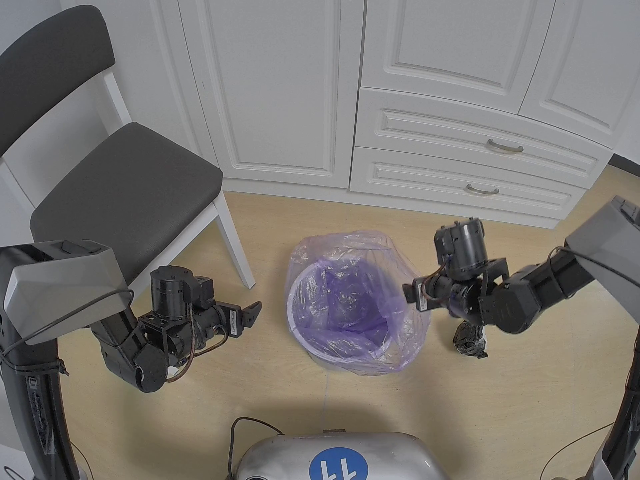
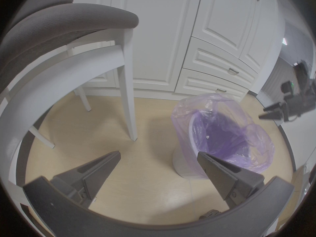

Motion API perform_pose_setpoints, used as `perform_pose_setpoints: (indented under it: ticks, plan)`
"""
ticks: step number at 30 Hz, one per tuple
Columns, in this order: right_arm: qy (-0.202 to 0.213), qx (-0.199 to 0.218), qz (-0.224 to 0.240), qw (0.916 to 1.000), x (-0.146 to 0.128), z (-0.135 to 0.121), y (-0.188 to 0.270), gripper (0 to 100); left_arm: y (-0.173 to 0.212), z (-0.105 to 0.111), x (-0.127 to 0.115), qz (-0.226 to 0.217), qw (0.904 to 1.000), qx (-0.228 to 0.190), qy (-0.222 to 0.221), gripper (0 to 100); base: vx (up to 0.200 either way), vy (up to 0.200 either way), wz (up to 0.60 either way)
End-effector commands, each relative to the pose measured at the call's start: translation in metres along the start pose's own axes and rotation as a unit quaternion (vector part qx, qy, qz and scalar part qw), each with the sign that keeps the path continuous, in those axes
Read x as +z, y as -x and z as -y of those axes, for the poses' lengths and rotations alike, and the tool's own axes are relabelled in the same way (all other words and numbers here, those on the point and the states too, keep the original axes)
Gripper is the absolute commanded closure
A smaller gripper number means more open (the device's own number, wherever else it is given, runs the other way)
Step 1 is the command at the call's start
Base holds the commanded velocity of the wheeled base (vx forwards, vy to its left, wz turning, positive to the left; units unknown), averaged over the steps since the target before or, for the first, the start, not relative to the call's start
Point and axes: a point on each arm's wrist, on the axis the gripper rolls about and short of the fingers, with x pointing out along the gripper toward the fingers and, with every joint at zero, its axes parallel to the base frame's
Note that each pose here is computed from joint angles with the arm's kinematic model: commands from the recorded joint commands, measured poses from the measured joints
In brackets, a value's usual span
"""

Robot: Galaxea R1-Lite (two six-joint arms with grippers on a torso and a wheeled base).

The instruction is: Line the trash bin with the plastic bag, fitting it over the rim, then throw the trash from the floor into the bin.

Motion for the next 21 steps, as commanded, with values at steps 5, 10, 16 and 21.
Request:
perform_pose_setpoints:
  ticks: [5, 10, 16, 21]
  plan:
    - [0.073, 0.033, -0.072, 0.9942, -0.059, -0.028, -0.027, 0, 0.015, -0.011, 0.006, 0.019, 0.9971, 0.073, 0.009, 0, 0.0, 0.0, 0.0]
    - [0.099, 0.019, -0.086, 0.9913, -0.062, -0.008, -0.031, 0, 0.024, -0.015, 0.022, 0.041, 0.9956, 0.083, 0.012, 0, 0.0, 0.0, 0.0]
    - [0.119, 0.011, -0.097, 0.988, -0.066, 0.004, -0.029, 0, 0.032, -0.016, 0.022, 0.039, 0.9939, 0.102, 0.009, 0, 0.0, 0.0, 0.0]
    - [0.142, 0.011, -0.117, 0.9829, -0.077, 0.01, -0.034, 0, 0.034, -0.021, 0.017, 0.034, 0.9934, 0.109, 0.012, 0, 0.0, 0.0, 0.0]
